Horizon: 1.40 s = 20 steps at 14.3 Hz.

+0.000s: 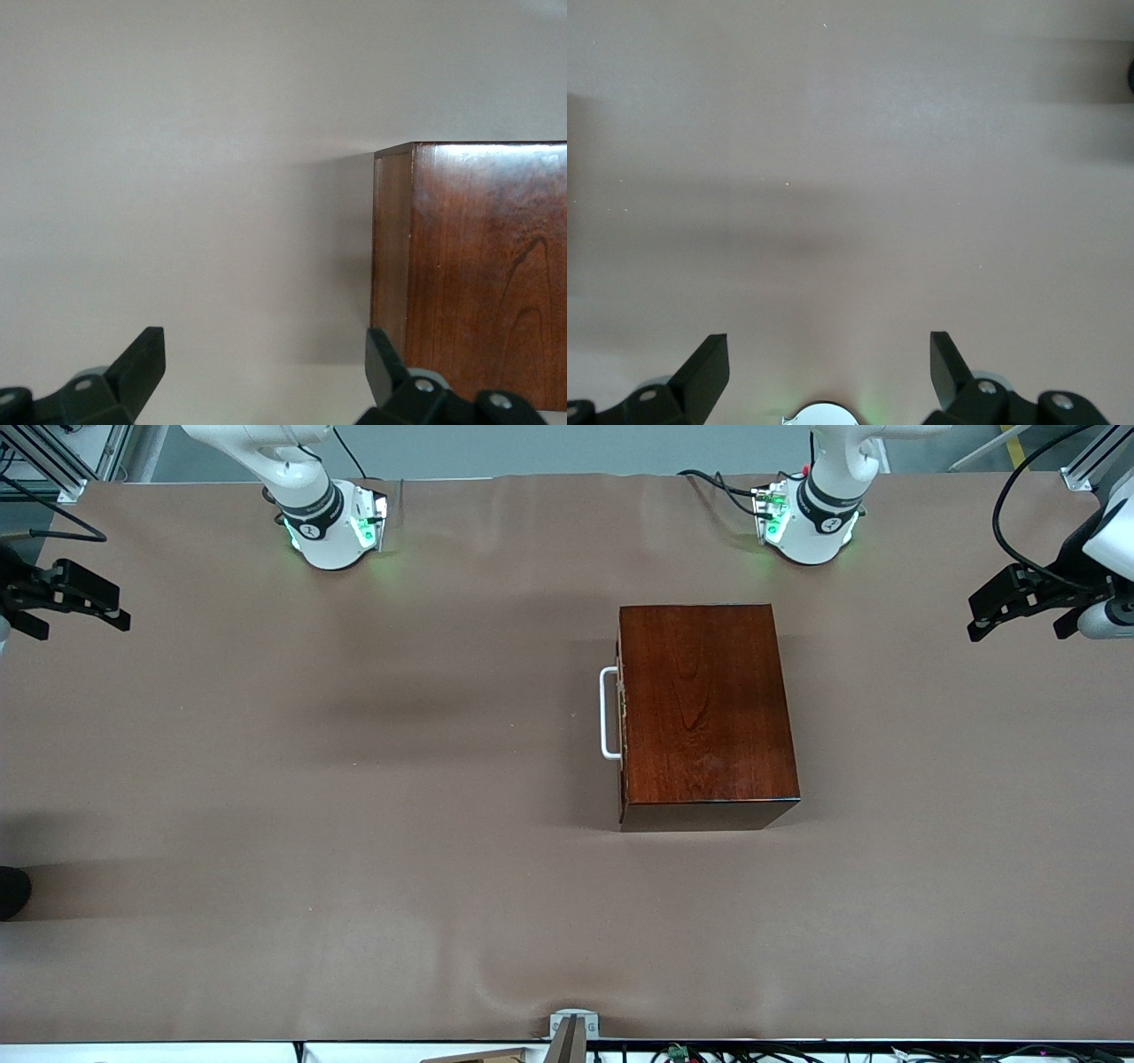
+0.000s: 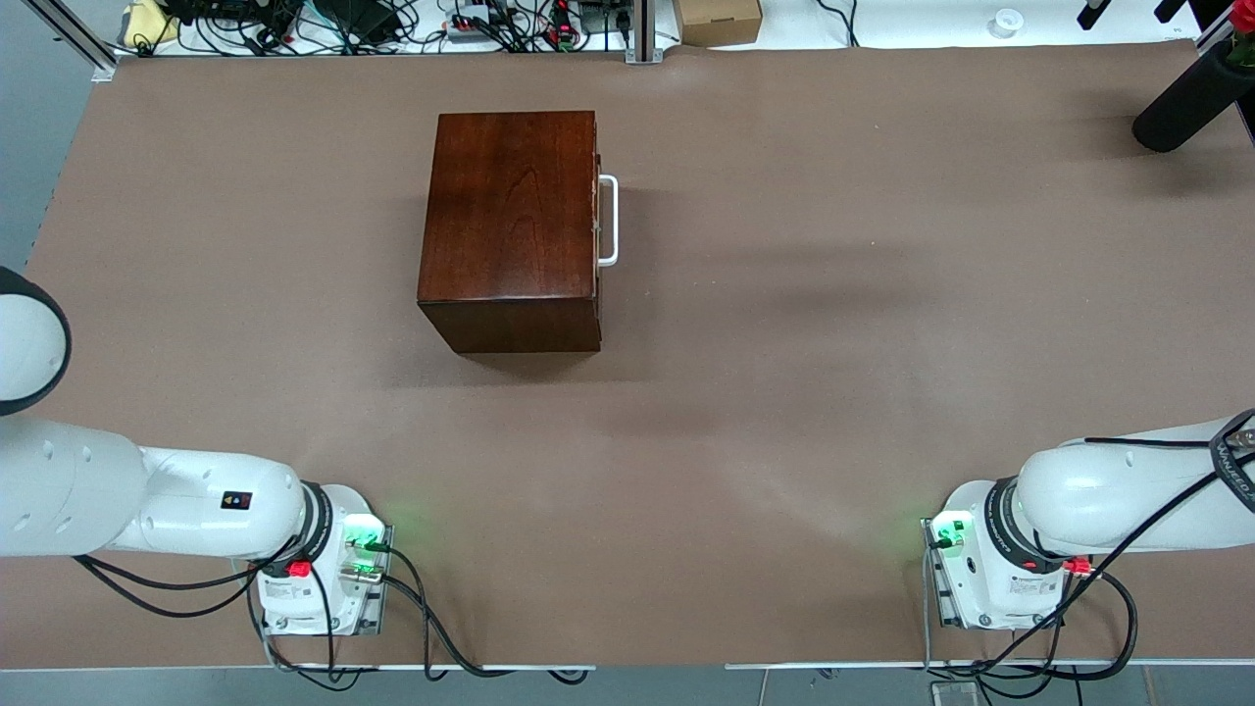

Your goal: Open drawer, take yellow block, close drawer

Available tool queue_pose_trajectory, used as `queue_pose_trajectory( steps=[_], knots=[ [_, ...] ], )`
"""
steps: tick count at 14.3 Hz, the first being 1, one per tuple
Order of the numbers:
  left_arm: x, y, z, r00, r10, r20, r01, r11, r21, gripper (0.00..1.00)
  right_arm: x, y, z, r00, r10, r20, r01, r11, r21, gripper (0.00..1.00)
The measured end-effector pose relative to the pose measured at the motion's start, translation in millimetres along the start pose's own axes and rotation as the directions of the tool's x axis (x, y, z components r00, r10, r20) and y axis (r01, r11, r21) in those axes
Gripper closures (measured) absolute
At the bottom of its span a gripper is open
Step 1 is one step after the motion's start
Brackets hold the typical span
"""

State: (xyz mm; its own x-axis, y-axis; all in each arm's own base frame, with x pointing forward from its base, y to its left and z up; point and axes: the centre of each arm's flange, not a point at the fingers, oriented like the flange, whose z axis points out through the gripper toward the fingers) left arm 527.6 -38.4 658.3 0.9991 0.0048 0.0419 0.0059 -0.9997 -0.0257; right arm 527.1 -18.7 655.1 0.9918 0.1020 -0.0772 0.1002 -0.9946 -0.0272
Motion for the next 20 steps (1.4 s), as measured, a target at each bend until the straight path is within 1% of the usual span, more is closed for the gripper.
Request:
queue_pose_trajectory(
  steps=[7,11,14,20],
  knots=[
    [1,-7,-2,1.0,-0.013,-0.005,0.013,1.0,0.0,0.0,0,0,0,1.0,0.0,0.0,0.0,1.0,0.0,0.0],
    [3,7,-7,1.0,0.011,-0.016,-0.011,1.0,-0.001,0.0,0,0,0,1.0,0.0,-0.001,0.0,1.0,0.0,0.0],
    [10,43,8,0.999,0.036,0.009,-0.036,0.999,-0.001,0.0,0,0,0,1.0,0.0,0.0,0.0,1.0,0.0,0.0],
    [11,162,44,0.998,0.021,0.067,-0.021,1.0,-0.003,0.0,0,1,1,1.0,0.001,0.001,-0.001,1.0,0.0,0.0]
  ],
)
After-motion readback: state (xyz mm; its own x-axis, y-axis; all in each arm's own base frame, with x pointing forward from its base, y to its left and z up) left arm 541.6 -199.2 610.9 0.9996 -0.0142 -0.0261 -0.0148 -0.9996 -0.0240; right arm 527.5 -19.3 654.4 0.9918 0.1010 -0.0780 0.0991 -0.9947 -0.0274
